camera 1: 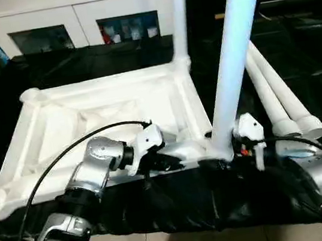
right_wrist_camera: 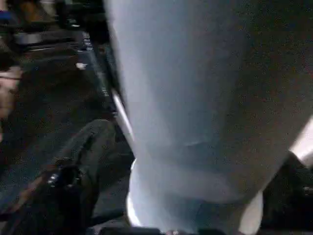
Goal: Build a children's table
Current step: Rotate leg to tighten
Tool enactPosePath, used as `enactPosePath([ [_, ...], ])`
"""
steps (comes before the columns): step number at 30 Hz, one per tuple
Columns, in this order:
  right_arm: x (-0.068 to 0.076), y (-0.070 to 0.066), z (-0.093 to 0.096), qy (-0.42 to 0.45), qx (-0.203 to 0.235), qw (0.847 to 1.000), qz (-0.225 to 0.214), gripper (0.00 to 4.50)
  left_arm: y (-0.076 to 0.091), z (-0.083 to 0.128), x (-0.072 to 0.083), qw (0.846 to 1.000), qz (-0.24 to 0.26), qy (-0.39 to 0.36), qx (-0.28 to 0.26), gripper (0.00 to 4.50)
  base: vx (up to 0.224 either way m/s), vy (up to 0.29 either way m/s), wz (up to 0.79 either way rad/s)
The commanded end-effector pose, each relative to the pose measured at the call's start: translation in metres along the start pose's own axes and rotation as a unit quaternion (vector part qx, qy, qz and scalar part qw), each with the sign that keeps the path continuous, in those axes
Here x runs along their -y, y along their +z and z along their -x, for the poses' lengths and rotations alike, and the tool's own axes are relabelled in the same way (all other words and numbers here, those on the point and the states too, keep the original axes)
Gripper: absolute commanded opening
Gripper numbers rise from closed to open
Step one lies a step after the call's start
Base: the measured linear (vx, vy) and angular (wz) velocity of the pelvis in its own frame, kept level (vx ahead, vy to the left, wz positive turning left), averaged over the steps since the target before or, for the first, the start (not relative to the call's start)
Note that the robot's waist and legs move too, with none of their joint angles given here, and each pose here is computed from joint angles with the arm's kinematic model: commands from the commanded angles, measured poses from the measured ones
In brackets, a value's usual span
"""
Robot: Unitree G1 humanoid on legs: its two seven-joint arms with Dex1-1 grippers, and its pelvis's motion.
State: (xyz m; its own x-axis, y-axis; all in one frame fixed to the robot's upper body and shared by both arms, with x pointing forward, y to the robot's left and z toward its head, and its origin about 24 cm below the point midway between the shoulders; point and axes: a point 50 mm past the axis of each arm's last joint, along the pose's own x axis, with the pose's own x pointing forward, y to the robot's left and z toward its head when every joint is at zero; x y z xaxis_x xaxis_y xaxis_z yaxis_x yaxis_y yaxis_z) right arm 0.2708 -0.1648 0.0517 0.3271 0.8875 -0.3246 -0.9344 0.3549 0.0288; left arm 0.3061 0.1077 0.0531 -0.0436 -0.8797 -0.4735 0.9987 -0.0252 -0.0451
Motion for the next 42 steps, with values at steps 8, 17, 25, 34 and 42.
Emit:
enactPosePath([
  [8, -0.011, -0.001, -0.01, 0.066, -0.024, 0.998, -0.001, 3.26, 0.008, -0.013, 0.012, 0.996, -0.029, -0.081, 0.008, 0.0, 0.0, 0.0, 0.0],
  [17, -0.016, -0.002, -0.014, 0.073, -0.02, 0.997, -0.015, 2.78, 0.007, -0.013, 0.013, 0.996, -0.025, -0.081, 0.005, 0.0, 0.0, 0.0, 0.0],
  [25, -0.006, -0.004, -0.028, -0.045, 0.01, 0.998, -0.037, 2.74, 0.013, -0.025, -0.001, 1.0, 0.006, 0.001, 0.02, 0.0, 0.0, 0.0, 0.0],
  [34, 0.011, -0.001, -0.064, -0.246, 0.055, 0.961, -0.114, 2.69, 0.039, -0.066, -0.019, 0.991, 0.045, 0.122, 0.04, 0.0, 0.0, 0.0, 0.0],
  [42, 0.018, 0.003, -0.079, -0.34, 0.07, 0.928, -0.138, 2.69, 0.052, -0.089, -0.02, 0.984, 0.046, 0.167, 0.043, 0.0, 0.0, 0.0, 0.0],
])
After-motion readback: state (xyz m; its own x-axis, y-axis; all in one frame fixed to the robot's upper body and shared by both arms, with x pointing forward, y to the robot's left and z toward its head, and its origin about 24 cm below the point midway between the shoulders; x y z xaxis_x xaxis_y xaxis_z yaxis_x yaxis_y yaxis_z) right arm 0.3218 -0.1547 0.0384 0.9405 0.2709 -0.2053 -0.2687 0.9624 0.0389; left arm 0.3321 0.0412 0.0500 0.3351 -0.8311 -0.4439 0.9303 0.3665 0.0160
